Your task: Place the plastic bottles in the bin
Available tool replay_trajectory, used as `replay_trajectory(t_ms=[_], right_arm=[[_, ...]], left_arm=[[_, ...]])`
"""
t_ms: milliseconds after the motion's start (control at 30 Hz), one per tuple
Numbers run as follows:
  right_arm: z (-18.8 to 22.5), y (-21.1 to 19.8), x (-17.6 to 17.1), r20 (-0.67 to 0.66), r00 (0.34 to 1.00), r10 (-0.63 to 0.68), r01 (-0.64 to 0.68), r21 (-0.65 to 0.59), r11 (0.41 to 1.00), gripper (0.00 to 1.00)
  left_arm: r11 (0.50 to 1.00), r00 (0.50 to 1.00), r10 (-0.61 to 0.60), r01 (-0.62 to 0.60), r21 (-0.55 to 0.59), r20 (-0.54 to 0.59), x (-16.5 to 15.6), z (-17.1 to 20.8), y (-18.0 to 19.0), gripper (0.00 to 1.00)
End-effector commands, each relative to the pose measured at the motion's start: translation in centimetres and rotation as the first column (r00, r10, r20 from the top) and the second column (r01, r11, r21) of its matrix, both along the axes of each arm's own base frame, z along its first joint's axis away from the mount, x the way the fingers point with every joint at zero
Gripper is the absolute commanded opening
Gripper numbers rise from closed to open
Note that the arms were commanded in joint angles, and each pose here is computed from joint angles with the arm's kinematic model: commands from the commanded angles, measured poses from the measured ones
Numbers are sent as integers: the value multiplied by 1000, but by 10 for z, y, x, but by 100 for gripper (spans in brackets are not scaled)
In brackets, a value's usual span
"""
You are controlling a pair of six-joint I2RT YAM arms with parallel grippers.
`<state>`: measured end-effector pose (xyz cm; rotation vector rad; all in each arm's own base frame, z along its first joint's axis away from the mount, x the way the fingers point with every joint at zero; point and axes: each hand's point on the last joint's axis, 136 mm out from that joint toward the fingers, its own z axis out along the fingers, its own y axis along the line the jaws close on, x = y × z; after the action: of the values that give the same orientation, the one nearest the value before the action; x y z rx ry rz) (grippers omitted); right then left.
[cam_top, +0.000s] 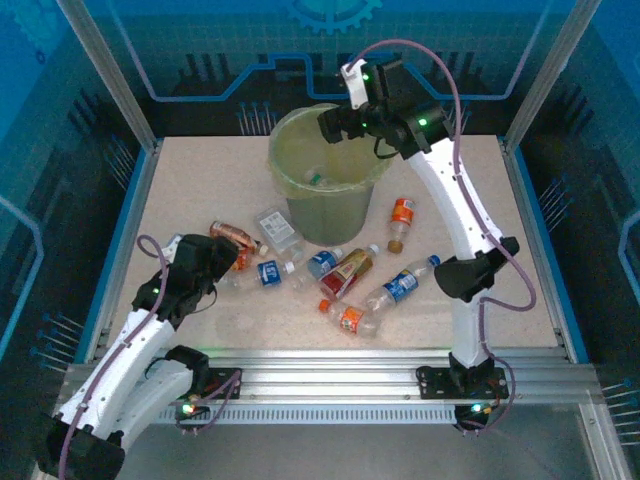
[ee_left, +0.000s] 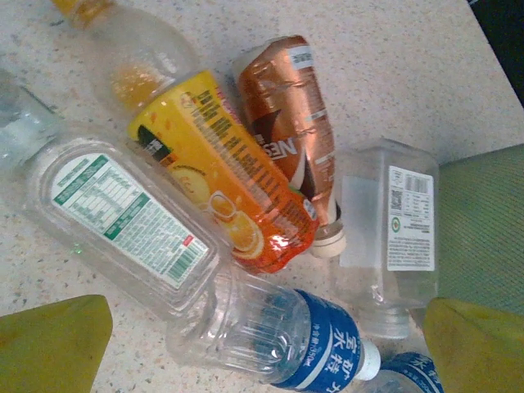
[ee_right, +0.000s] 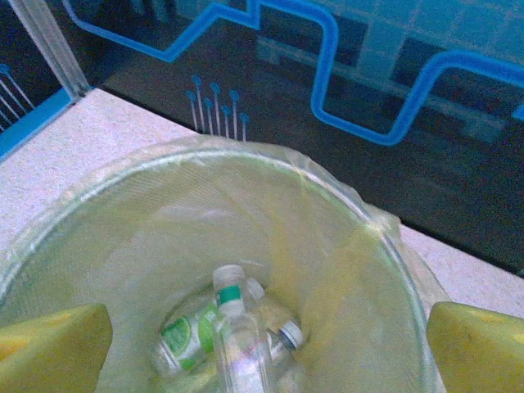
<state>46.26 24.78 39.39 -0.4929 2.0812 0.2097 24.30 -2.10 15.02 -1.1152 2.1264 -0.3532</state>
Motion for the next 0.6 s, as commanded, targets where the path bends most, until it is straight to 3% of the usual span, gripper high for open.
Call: replay_trajectory(t_ms=[0, 300, 567], right_arm=[[-6, -20, -12, -30, 994, -102, 101, -19, 995, 100], [-34, -85, -35, -56, 932, -358, 346, -149, 926, 100], [-38, -121, -53, -60, 885, -462, 455, -111, 884, 100]], left_arm=[[998, 997, 68, -68, -16, -28, -7, -9, 8, 99], [985, 985, 162, -164, -46, -53, -24, -27, 21, 99], [969, 972, 233, -236, -70, -42, -36, -35, 37, 99]])
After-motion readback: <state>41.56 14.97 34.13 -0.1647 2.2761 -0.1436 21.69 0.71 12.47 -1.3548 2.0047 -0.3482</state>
